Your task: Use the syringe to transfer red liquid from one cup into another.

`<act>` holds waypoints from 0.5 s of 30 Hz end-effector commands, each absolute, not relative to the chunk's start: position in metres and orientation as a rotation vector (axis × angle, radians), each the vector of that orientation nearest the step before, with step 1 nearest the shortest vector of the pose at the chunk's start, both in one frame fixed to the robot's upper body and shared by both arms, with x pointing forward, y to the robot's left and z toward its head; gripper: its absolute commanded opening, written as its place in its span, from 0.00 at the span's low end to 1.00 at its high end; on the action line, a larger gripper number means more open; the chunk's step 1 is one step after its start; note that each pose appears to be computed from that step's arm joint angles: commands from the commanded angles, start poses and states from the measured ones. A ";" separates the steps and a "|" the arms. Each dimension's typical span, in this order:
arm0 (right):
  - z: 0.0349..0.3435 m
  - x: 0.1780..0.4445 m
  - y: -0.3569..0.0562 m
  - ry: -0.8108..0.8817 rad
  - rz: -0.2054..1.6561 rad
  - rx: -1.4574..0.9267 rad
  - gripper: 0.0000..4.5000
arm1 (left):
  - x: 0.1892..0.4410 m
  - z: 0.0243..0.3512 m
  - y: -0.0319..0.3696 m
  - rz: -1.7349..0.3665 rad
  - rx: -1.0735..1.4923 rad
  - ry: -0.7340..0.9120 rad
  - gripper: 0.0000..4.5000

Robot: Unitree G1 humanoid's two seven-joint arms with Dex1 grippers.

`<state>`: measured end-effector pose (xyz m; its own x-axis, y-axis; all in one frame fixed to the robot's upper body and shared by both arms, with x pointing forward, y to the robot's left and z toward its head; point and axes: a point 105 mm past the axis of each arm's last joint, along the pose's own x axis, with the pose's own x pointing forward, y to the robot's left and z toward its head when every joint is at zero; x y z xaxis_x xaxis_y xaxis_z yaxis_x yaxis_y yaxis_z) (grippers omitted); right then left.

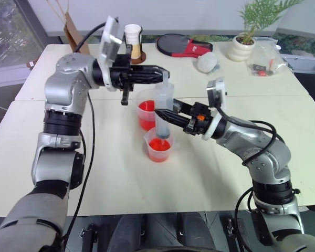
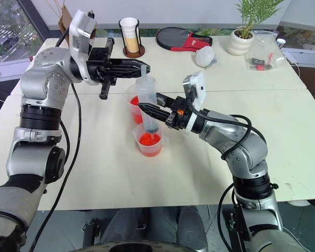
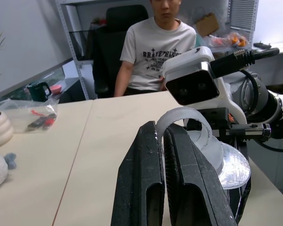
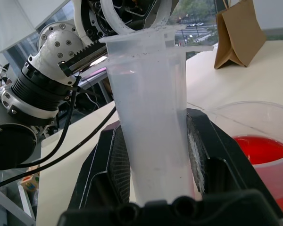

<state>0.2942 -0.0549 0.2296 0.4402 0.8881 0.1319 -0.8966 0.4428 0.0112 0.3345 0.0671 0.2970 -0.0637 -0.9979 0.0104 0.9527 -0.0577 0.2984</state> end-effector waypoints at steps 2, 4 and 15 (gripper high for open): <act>0.290 0.279 -0.062 -0.382 1.102 0.062 0.29 | 0.337 0.282 0.059 -1.663 0.187 -0.124 0.15; 0.289 0.277 -0.060 -0.376 1.107 0.049 0.29 | 0.342 0.292 0.068 -1.630 0.151 -0.133 0.31; 0.322 0.301 -0.100 -0.377 0.967 0.337 0.29 | 0.351 0.317 0.143 -1.410 0.021 -0.170 0.64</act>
